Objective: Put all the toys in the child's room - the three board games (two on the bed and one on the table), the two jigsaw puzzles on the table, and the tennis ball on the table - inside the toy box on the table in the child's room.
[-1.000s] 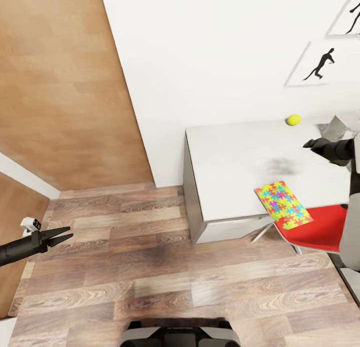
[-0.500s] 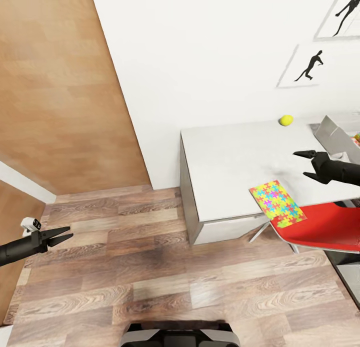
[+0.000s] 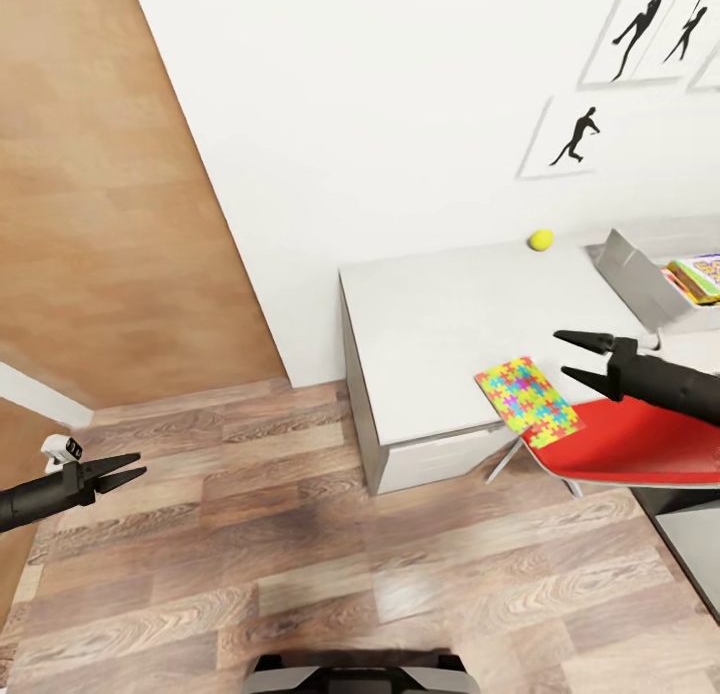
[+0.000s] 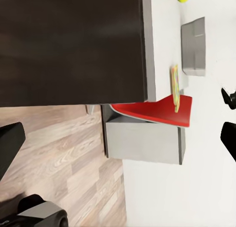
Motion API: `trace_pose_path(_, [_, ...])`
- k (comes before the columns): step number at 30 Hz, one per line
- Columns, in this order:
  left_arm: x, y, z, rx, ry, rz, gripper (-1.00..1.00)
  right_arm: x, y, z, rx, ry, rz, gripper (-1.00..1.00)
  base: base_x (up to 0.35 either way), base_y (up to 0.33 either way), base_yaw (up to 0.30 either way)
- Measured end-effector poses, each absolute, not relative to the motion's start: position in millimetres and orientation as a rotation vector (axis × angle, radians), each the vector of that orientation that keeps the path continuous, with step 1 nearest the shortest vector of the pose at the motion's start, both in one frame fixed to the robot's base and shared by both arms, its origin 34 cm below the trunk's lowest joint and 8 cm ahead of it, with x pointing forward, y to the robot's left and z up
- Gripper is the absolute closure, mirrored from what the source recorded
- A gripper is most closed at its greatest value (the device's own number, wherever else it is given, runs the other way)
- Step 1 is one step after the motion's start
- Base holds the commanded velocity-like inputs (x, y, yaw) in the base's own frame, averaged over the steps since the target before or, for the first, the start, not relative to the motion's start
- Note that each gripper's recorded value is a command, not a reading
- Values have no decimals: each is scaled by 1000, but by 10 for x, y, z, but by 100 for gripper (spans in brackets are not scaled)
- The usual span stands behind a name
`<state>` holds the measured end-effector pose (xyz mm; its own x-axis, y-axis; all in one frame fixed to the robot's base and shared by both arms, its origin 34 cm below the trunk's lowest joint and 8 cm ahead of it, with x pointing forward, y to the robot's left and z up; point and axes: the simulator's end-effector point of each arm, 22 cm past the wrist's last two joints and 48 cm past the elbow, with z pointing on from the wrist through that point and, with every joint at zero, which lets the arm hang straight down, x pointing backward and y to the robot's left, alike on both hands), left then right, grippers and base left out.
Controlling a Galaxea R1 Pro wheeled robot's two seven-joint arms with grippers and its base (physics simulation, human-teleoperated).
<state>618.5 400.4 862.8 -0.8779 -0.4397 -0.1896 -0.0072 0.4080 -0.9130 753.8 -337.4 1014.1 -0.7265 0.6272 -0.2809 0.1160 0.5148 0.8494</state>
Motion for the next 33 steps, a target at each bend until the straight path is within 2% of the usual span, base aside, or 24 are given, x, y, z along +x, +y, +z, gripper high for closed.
trace_pose_path(18, [6220,4004,8764,-361,2247,-1464,-100,6507,-3336,10253,731,1949,1562,-100,0,0,-100])
trace_pose_path(33, [6247,3998,8876,-343,2230,-1462,-100,6180,-3400,10329,775,1874,1636,-100,0,0,-90])
